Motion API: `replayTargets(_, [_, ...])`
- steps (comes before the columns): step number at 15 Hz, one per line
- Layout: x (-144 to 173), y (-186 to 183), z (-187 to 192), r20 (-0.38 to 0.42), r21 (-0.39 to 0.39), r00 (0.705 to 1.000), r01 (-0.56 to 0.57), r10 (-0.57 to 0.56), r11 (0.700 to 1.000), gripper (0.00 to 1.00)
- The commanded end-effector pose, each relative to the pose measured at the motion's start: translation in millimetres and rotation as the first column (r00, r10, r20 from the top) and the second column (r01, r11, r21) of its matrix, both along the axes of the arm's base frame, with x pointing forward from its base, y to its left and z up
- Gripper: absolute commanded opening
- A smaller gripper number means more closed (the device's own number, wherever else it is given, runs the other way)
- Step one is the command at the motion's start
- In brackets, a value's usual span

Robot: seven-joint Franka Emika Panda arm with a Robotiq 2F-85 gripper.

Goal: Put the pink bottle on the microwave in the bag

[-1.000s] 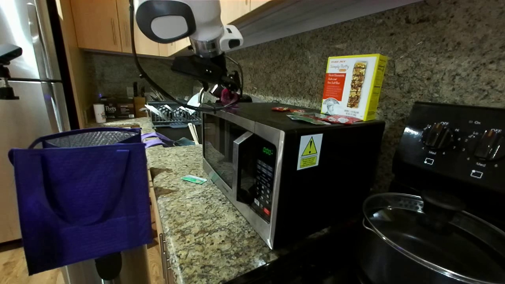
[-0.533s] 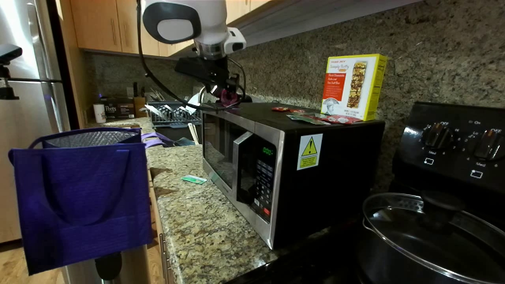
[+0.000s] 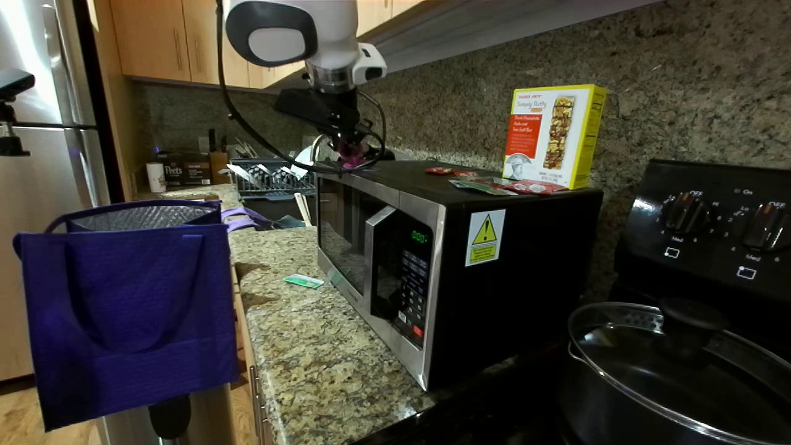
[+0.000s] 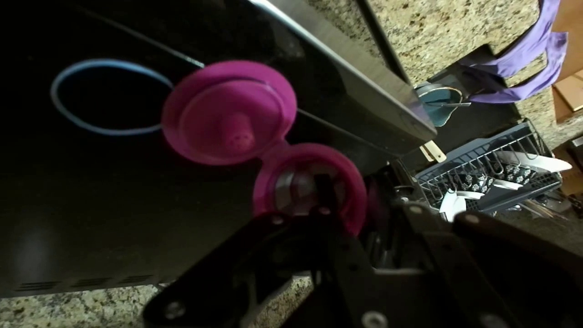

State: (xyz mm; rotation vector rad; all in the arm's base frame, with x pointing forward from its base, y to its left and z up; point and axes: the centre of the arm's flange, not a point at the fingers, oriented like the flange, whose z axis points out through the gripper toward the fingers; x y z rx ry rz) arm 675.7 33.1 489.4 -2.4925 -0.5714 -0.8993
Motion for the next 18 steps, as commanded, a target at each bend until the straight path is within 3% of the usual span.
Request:
replayTargets(1, [-8.5, 1.4, 16.1, 0.001, -0.035, 1.0, -0.014, 0.014, 0.999, 0.07])
replayTargets(3, [-17.1, 8.0, 27.8, 0.009, -0.075, 0.999, -0.034, 0.035, 0.997, 0.04])
replayTargets(8, [-45.1, 45.9, 52.6, -0.016, -0.194, 0.985, -0.172, 0.173, 0.966, 0.08])
replayTargets(12, [-87.9, 97.6, 55.2, -0.175, -0.252, 0.915, -0.399, 0.364, 0.882, 0.08])
replayTargets(14, [-115.0, 119.2, 55.8, -0.233, -0.286, 0.862, -0.503, 0.45, 0.816, 0.08])
replayTargets(16, [-143.5, 139.2, 54.0, -0.277, -0.32, 0.82, -0.571, 0.501, 0.756, 0.08])
replayTargets(18, [-167.4, 159.4, 50.5, -0.291, -0.365, 0.797, -0.604, 0.529, 0.709, 0.08])
